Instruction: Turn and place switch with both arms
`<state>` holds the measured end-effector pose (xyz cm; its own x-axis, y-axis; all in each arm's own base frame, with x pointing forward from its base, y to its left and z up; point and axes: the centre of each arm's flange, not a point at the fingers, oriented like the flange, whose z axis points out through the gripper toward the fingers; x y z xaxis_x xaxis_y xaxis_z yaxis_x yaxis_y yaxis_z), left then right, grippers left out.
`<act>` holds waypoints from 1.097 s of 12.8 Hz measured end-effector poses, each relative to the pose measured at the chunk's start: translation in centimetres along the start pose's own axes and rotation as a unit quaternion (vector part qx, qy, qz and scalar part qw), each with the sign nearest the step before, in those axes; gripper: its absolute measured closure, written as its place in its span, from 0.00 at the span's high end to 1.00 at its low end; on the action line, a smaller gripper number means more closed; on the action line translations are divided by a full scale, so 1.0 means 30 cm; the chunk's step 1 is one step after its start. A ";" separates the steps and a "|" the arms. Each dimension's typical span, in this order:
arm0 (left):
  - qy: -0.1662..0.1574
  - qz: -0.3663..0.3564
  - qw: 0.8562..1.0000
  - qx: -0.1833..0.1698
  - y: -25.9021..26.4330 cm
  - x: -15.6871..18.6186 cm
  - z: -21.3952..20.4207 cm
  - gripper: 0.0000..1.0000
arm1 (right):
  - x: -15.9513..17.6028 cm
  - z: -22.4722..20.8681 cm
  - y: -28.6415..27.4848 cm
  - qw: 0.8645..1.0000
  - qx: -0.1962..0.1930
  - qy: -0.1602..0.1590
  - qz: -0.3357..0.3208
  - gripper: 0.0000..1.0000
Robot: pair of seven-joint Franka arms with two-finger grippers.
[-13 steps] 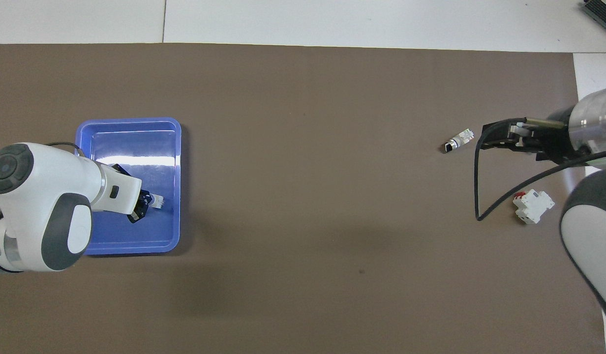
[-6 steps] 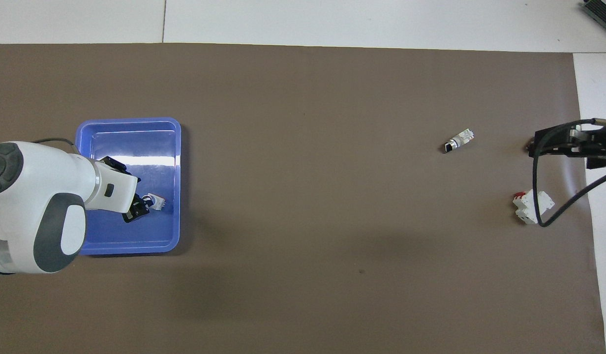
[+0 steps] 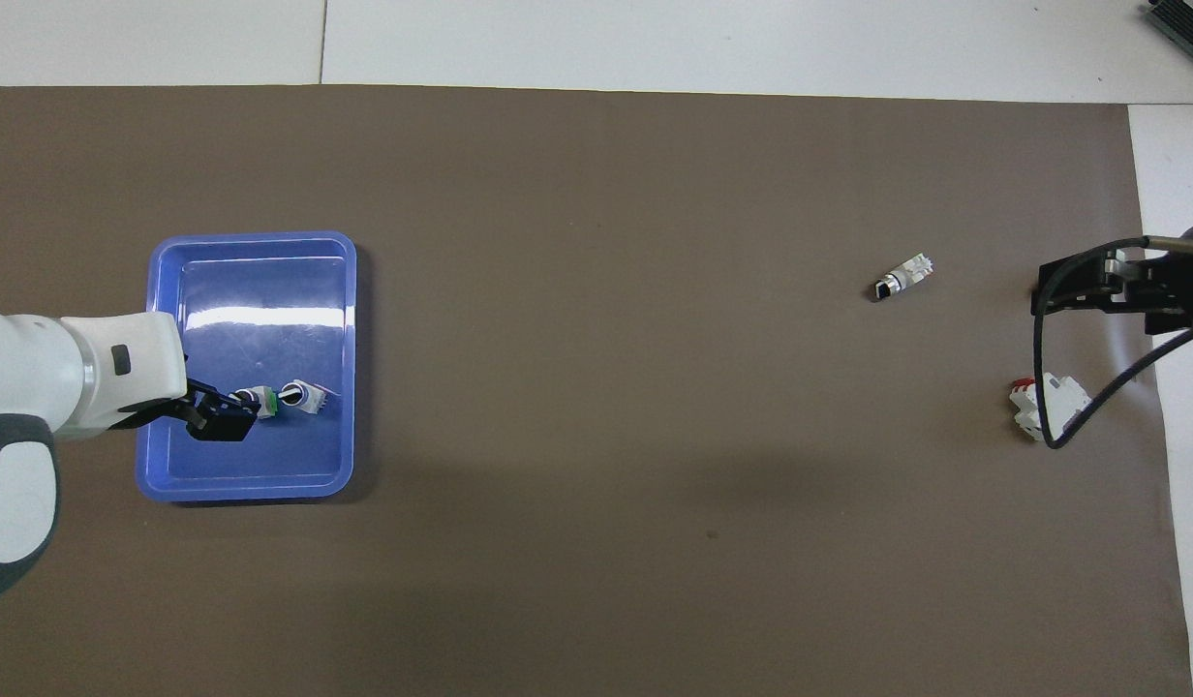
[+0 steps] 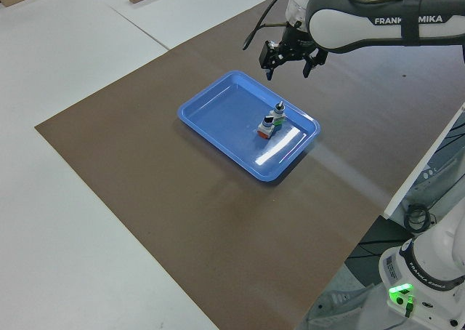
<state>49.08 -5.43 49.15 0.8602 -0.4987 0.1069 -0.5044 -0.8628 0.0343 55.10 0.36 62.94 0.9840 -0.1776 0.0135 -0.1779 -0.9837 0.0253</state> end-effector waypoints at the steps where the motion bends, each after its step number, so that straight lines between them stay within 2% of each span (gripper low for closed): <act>1: 0.002 -0.032 0.999 0.000 0.000 0.010 -0.059 1.00 | 0.000 0.000 0.002 1.000 -0.001 0.000 0.000 1.00; 7: 0.017 -0.090 0.996 0.006 -0.138 0.121 -0.444 1.00 | -0.001 0.000 -0.002 1.000 0.009 -0.002 0.001 1.00; 14: 0.021 -0.127 0.991 0.024 -0.215 0.176 -0.557 1.00 | -0.004 -0.002 -0.011 1.000 0.010 -0.002 -0.001 1.00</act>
<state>55.63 -1.11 66.10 0.9544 -0.2622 0.1428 -0.2674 -0.9634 0.0186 55.04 0.70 62.99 0.9844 -0.1754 0.0091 -0.1755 -0.9845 0.0044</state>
